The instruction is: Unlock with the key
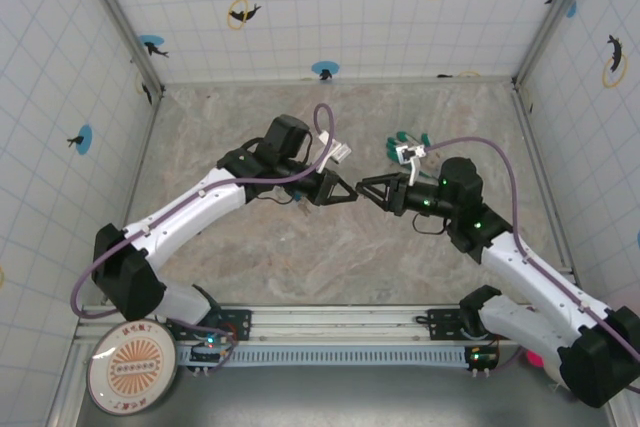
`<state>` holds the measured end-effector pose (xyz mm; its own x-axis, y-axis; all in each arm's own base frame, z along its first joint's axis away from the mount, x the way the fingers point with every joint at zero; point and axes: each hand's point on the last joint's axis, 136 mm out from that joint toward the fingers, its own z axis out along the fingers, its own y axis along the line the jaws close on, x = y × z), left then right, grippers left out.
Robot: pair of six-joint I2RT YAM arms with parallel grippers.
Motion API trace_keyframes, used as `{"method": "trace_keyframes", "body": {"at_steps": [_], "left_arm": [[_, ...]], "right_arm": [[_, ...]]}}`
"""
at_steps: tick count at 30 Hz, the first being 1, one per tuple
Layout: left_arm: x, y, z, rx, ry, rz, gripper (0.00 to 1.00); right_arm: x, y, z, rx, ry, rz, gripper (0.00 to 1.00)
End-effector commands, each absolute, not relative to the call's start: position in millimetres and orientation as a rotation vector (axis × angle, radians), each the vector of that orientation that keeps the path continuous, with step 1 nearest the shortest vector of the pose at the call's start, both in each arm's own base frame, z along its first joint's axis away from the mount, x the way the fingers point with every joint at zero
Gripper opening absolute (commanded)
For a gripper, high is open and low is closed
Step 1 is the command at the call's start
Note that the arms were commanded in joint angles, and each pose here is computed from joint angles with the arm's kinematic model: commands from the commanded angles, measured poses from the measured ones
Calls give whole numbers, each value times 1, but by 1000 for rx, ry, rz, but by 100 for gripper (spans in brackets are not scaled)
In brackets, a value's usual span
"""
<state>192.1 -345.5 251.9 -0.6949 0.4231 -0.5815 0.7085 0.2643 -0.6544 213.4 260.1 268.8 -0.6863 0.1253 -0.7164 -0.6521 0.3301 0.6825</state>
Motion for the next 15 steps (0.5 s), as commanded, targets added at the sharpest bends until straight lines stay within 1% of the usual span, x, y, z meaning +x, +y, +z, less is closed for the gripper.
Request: {"method": "trace_keyframes", "body": {"at_steps": [1, 4, 7, 13, 15], "left_arm": [[188, -345, 266, 1070, 2173, -1434, 0], [187, -345, 265, 1072, 2172, -1441, 0], [187, -345, 267, 1075, 2162, -1443, 0], [187, -345, 268, 1074, 2158, -1434, 0], [187, -344, 269, 1077, 2154, -1432, 0]], "right_arm": [[209, 264, 277, -508, 1856, 1468, 26], [209, 264, 277, -515, 1859, 1464, 24], [208, 265, 275, -524, 1866, 1462, 18], [206, 263, 271, -539, 1883, 1447, 17], [206, 262, 271, -543, 1889, 1434, 9]]}}
